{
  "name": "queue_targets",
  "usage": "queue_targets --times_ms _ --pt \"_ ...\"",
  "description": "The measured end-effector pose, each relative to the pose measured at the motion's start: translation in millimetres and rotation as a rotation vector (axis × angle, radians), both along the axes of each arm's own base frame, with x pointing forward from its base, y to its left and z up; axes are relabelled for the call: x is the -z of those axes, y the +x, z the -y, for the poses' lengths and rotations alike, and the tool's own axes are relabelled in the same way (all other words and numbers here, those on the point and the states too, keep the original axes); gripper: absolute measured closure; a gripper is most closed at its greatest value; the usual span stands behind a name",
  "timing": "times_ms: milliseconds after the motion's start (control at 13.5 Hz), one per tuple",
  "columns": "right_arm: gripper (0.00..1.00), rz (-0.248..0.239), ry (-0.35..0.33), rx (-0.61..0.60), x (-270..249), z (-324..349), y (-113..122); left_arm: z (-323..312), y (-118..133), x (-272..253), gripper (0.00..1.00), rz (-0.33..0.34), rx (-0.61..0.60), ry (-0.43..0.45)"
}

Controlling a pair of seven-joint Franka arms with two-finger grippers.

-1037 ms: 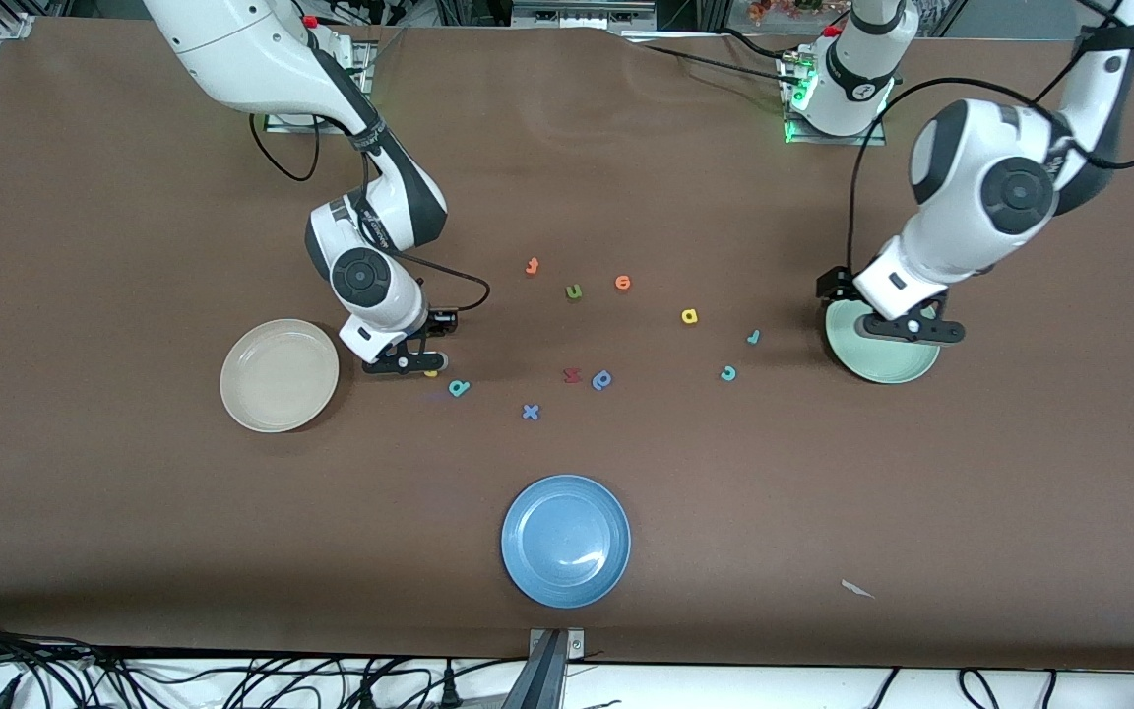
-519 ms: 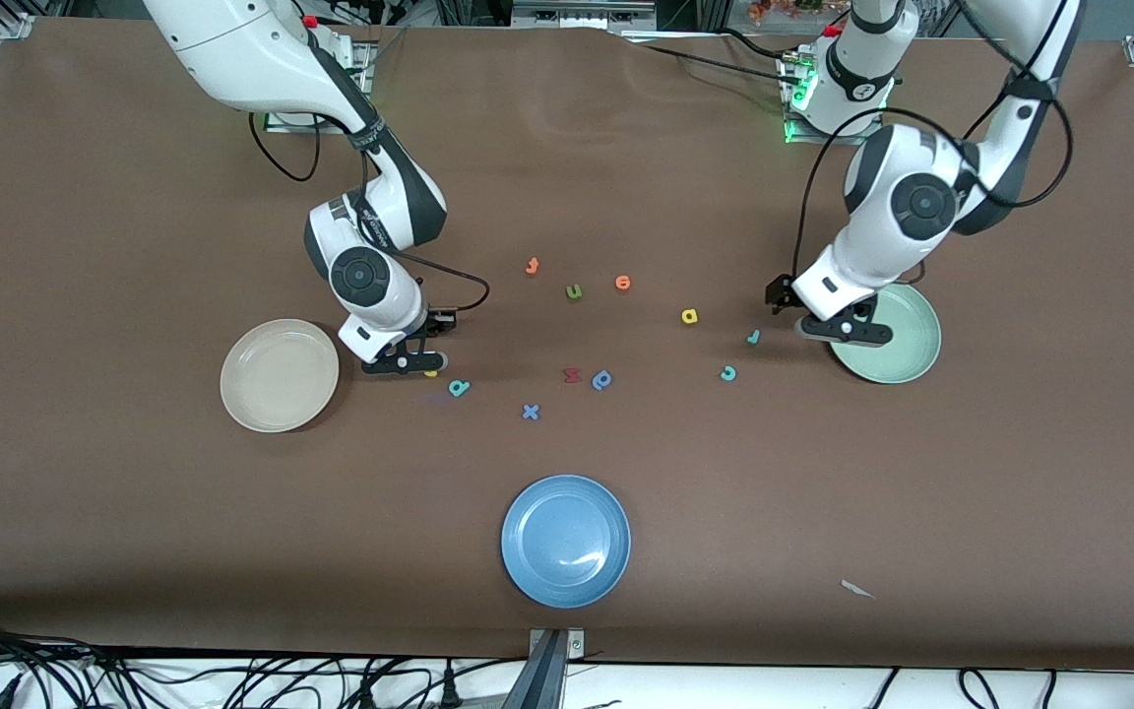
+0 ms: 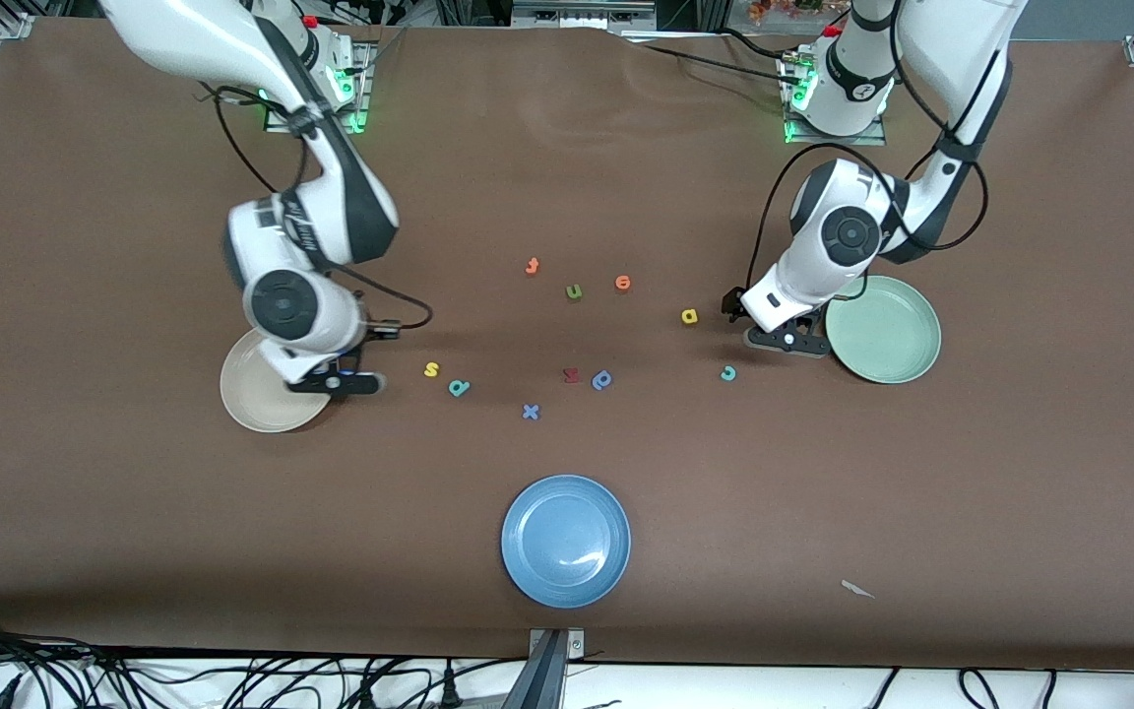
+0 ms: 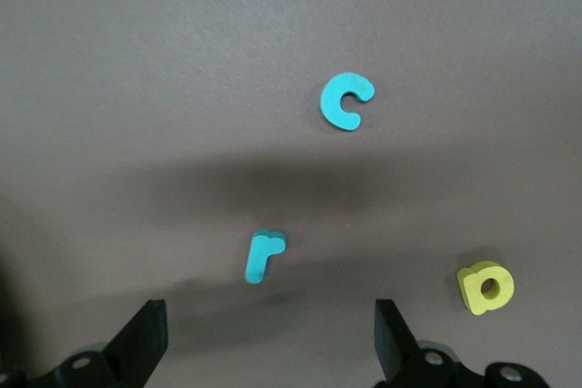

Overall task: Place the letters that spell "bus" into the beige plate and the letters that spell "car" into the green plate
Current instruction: 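Drop the u on the beige plate while the left gripper grasps the r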

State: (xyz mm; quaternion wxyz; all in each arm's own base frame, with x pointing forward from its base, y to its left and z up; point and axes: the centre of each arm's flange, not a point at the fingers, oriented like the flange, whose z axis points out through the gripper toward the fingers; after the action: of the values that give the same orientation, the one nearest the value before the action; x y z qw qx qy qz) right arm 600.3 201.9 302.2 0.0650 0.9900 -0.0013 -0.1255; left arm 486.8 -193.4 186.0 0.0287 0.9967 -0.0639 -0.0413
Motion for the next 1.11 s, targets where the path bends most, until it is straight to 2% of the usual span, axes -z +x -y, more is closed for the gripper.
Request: queue_targets --times_ms 222,296,370,444,519,667,741,815,889,1037,1111 --pt "0.75 -0.018 -0.011 -0.044 2 76 21 -7 2 9 0.0 -0.004 -0.014 0.006" --pt "0.75 -0.029 -0.007 -0.052 7 101 26 -11 2 11 0.06 -0.006 -0.02 0.01" --pt "0.75 -0.04 0.001 -0.061 15 123 29 -13 3 12 0.06 -0.008 -0.024 0.012" --pt "0.75 -0.046 0.008 -0.072 25 141 33 -14 3 13 0.12 -0.01 -0.026 0.013" --pt "0.75 -0.05 0.014 -0.082 38 156 35 -14 3 15 0.17 -0.012 -0.025 0.014" --pt "0.75 -0.061 0.019 -0.098 63 174 37 -9 0 17 0.15 -0.016 -0.014 0.015" --pt "0.75 -0.065 0.019 -0.103 72 177 38 -6 -1 19 0.18 -0.018 -0.008 0.016" --pt "0.75 -0.063 0.018 -0.106 79 178 38 -4 -2 20 0.26 -0.019 -0.004 0.018" --pt "0.75 -0.062 0.016 -0.107 85 177 39 -4 -1 20 0.26 -0.017 -0.004 0.02" --pt "0.73 -0.065 0.015 -0.108 92 178 38 -6 1 19 0.44 -0.011 -0.007 0.025" --pt "0.73 -0.065 0.014 -0.107 93 178 38 -5 1 19 0.44 -0.011 -0.006 0.026"
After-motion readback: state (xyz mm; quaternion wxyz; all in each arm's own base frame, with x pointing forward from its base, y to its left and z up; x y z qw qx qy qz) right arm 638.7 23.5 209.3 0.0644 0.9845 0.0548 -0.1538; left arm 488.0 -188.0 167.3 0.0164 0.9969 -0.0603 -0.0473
